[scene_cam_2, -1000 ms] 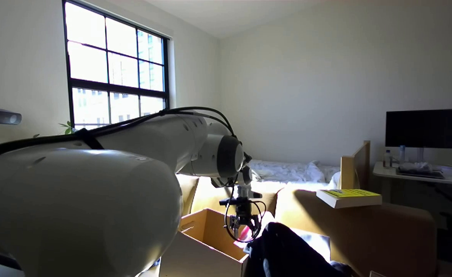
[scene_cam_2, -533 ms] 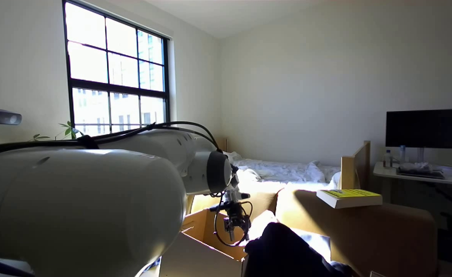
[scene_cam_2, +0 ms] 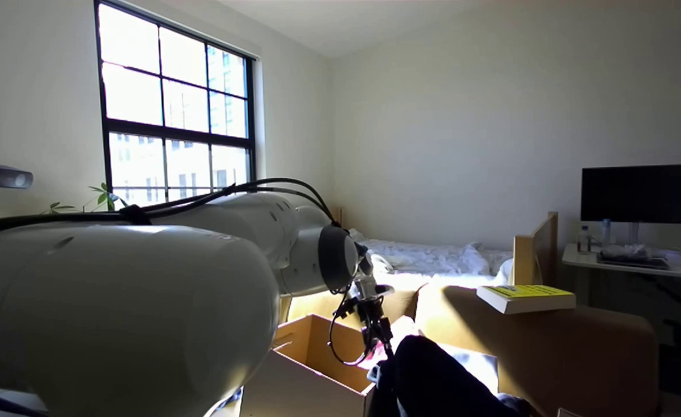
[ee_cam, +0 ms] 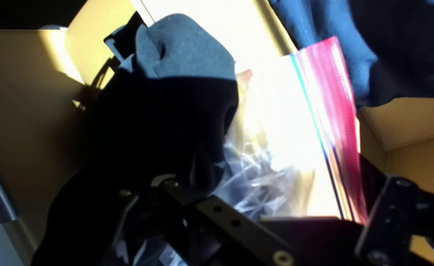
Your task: Pick up the plastic and put it in the box
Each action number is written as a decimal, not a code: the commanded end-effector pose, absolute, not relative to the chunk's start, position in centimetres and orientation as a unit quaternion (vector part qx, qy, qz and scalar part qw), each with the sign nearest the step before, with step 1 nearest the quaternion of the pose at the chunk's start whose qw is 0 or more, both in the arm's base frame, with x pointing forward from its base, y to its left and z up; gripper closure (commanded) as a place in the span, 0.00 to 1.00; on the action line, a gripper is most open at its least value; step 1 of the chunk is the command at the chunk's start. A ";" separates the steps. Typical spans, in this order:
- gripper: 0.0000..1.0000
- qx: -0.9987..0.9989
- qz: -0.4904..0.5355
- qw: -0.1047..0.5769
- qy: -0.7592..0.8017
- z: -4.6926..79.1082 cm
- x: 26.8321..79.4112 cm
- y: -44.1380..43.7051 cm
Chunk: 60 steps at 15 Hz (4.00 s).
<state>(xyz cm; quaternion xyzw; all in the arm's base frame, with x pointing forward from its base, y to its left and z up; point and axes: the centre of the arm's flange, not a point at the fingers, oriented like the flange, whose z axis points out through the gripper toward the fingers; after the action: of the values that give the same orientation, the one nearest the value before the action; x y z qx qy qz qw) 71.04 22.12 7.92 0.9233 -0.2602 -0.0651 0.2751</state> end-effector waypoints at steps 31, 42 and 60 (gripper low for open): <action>0.02 0.913 -0.208 0.243 -0.253 12.8 77.5 19.7; 0.54 0.922 -0.231 0.231 -0.208 11.2 77.8 17.9; 0.99 0.959 -0.270 0.047 0.076 15.0 77.9 10.0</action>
<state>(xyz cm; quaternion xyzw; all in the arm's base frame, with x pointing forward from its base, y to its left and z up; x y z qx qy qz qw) 72.53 10.21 13.13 0.9589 0.0076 -0.2735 0.0756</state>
